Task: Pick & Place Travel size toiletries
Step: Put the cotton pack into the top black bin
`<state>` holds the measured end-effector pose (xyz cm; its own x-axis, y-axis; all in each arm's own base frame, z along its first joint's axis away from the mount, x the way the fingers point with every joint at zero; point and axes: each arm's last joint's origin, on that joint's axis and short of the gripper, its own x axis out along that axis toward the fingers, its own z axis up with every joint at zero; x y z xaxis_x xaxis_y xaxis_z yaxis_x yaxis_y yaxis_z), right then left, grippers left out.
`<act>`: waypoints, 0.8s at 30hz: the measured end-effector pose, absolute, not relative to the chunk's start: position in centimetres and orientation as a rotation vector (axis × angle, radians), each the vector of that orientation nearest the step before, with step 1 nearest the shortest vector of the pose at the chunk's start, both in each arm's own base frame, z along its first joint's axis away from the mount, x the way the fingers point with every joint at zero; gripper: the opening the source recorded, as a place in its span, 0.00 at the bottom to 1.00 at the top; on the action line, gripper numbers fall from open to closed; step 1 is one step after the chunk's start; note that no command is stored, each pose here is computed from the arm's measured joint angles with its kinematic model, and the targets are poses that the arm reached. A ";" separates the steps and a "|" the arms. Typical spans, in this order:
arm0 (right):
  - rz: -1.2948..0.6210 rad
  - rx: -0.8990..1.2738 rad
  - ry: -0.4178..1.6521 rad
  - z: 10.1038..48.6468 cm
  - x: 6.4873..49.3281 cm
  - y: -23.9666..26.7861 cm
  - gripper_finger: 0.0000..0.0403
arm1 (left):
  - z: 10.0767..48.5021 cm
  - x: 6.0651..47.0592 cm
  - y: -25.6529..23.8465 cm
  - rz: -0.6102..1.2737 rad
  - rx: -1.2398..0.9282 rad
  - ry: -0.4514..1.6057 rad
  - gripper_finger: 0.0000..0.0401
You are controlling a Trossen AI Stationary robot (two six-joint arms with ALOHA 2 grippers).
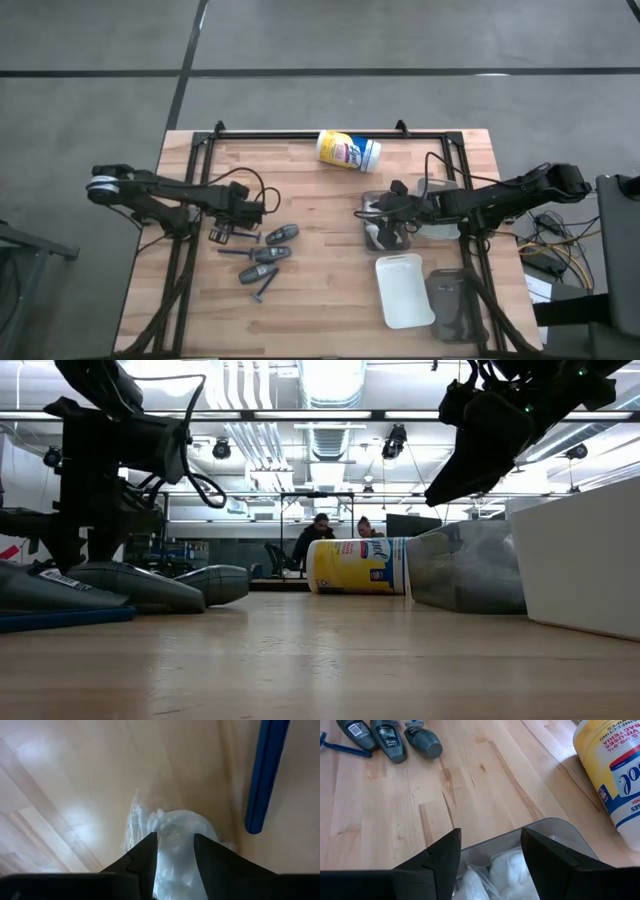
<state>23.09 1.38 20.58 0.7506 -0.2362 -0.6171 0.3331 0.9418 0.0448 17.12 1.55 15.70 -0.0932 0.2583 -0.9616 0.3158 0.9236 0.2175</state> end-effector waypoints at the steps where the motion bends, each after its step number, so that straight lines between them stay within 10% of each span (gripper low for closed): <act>1: -0.312 0.156 0.652 20.6 23.1 1.4 0.50 | 15.7 17.1 1.5 -0.059 0.441 1.678 0.33; 24: -0.318 0.172 0.650 20.6 23.1 1.4 0.33 | 16.5 19.3 1.6 -0.042 0.438 1.497 0.01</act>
<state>23.08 1.38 20.58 0.7502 -0.2362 -0.6176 0.3430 0.9375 0.0581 19.25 1.58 16.52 0.0881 0.2398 -0.9668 0.2938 0.9211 0.2553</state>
